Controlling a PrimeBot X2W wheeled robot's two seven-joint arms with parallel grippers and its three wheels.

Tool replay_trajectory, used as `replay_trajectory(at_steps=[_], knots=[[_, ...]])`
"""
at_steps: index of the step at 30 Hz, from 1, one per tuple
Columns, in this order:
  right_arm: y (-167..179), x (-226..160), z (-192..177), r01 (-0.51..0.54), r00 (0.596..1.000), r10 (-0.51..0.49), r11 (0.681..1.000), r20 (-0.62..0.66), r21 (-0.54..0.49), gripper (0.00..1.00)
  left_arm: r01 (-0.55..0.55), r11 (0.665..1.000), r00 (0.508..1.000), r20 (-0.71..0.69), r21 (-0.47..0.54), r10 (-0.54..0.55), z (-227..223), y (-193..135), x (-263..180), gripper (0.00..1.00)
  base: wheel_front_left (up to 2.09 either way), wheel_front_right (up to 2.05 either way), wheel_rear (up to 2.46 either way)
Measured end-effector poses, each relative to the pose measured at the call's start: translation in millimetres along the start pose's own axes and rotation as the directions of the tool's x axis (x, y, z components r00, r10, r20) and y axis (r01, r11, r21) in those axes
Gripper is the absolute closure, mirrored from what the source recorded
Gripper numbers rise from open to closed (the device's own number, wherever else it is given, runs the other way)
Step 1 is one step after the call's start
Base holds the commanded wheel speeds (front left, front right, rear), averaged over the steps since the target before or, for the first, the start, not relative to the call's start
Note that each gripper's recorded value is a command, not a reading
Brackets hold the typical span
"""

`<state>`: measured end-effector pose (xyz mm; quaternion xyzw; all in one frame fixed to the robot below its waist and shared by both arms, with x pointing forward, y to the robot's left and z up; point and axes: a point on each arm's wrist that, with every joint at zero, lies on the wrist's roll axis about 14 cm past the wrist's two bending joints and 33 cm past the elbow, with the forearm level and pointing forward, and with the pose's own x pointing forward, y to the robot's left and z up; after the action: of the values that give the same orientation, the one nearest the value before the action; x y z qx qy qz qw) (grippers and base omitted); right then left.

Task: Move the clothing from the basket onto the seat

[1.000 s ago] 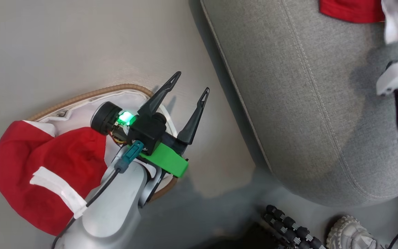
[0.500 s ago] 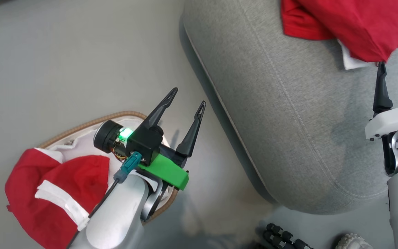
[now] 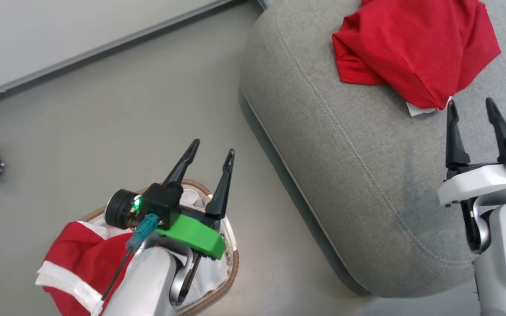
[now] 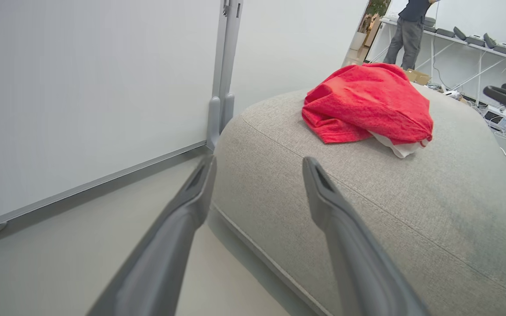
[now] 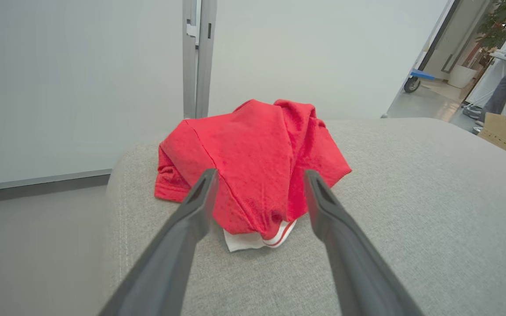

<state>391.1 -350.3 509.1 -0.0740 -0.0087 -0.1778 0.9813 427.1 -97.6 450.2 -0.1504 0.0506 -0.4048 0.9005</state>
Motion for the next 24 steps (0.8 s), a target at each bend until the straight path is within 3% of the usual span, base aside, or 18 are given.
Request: replay_trajectory(at_steps=[5, 9, 17, 24], knots=[[35.1, 0.2, 5.2, -0.072, 0.997, 0.071, 0.995, 0.027, 0.071, 0.00, -0.139, 0.990, 0.990, -0.002, 0.029, 0.140, 5.8, 33.5, -26.7, 0.00, 0.00, 0.00, 0.00], [71.4, 1.9, 10.4, -0.158, 0.987, 0.153, 0.980, 0.050, 0.118, 0.00, -0.269, 0.962, 0.963, 0.011, 0.051, 0.269, 13.8, 64.1, -53.6, 0.00, 0.00, 0.00, 0.00], [136.1, -4.9, 14.6, -0.315, 0.949, 0.307, 0.932, 0.071, 0.178, 0.00, -0.505, 0.859, 0.863, 0.031, 0.080, 0.505, 24.7, 113.0, -120.7, 0.00, 0.00, 0.00, 0.00], [174.4, -16.2, 17.2, -0.408, 0.913, 0.400, 0.887, 0.079, 0.217, 0.00, -0.625, 0.774, 0.780, 0.043, 0.099, 0.624, 29.3, 130.4, -172.9, 0.00, 0.00, 0.00, 0.00]])
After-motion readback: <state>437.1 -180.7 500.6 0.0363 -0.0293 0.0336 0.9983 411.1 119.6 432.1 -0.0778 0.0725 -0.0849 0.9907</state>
